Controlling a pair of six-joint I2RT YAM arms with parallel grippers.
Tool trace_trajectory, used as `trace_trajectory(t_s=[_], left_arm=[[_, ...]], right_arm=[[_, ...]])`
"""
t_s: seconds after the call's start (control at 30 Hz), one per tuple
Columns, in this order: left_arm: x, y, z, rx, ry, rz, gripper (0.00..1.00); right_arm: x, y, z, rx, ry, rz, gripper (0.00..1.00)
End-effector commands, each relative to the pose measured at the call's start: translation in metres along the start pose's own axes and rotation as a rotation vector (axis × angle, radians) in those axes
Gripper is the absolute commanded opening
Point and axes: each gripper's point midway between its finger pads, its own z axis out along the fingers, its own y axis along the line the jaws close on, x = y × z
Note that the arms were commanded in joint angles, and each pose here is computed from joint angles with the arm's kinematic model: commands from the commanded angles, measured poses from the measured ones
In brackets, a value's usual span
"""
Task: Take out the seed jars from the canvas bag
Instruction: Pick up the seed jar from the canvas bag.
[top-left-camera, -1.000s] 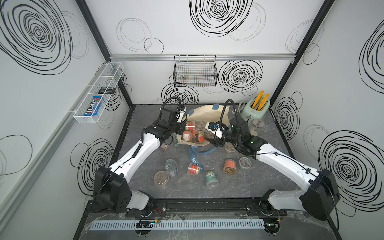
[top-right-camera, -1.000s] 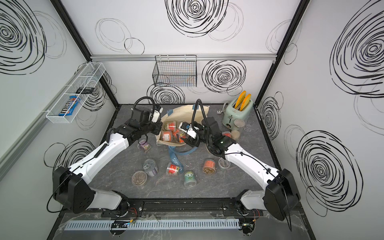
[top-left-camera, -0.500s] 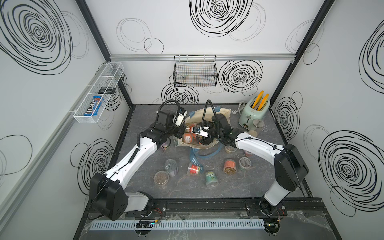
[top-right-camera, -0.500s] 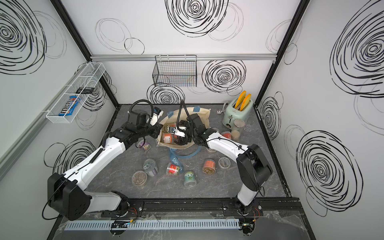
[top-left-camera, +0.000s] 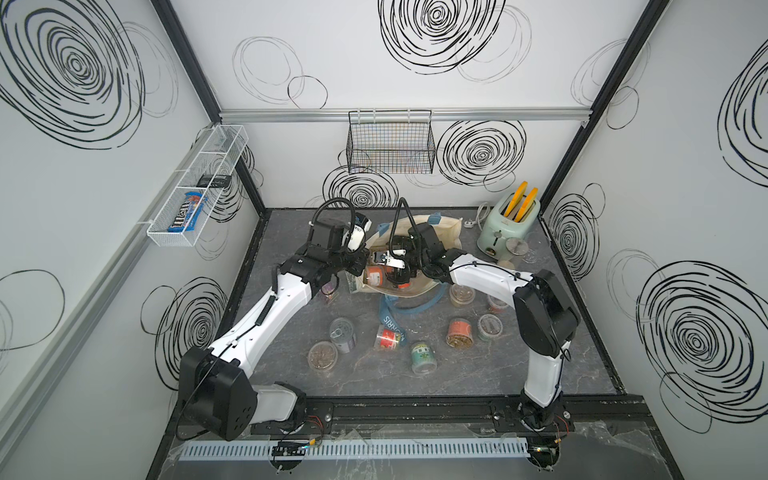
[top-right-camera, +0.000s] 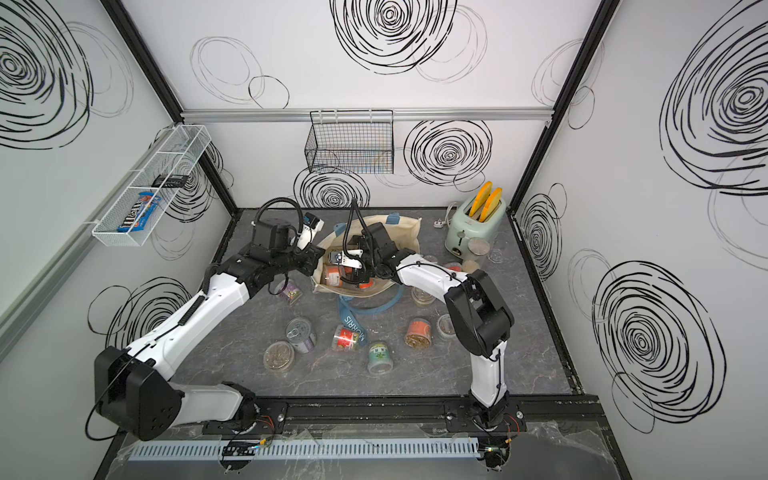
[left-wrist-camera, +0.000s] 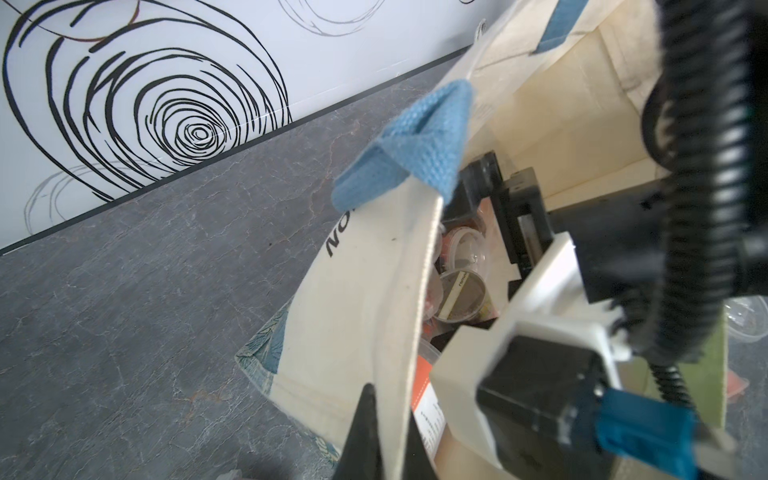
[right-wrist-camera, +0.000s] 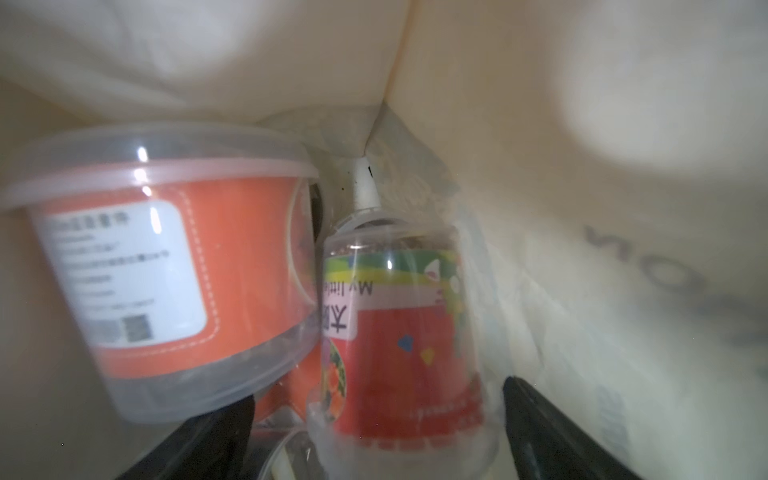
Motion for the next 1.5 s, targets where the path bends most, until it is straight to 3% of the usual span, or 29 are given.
trace_trajectory(t_s=[0.0,0.33,0.5,0.7,1.17,1.47], left_arm=[[-0.05,-0.008,-0.026,0.043,-0.19,0.026,0.0],[-0.049,-0.009,-0.027,0.065,-0.186,0.016,0.0],[-0.048,-0.007,-0.029,0.07,-0.185,0.01,0.0],[-0.046,-0.004,-0.029,0.064,-0.184,0.005,0.0],[-0.044,0.006,-0.032,0.039,-0.189,-0.018,0.0],[-0.042,0.012,-0.032,0.017,-0.173,-0.029,0.0]], right_arm=[[-0.004,-0.005,0.004,0.005,0.005,-0.03,0.96],[-0.004,0.005,0.02,-0.013,-0.016,-0.089,0.87],[-0.005,0.01,0.018,-0.002,-0.037,-0.151,0.88],[-0.005,0.006,0.012,0.009,-0.029,-0.165,0.78],[-0.036,-0.025,-0.043,0.127,-0.112,-0.108,0.75],[-0.056,-0.027,-0.1,0.137,-0.174,-0.033,0.75]])
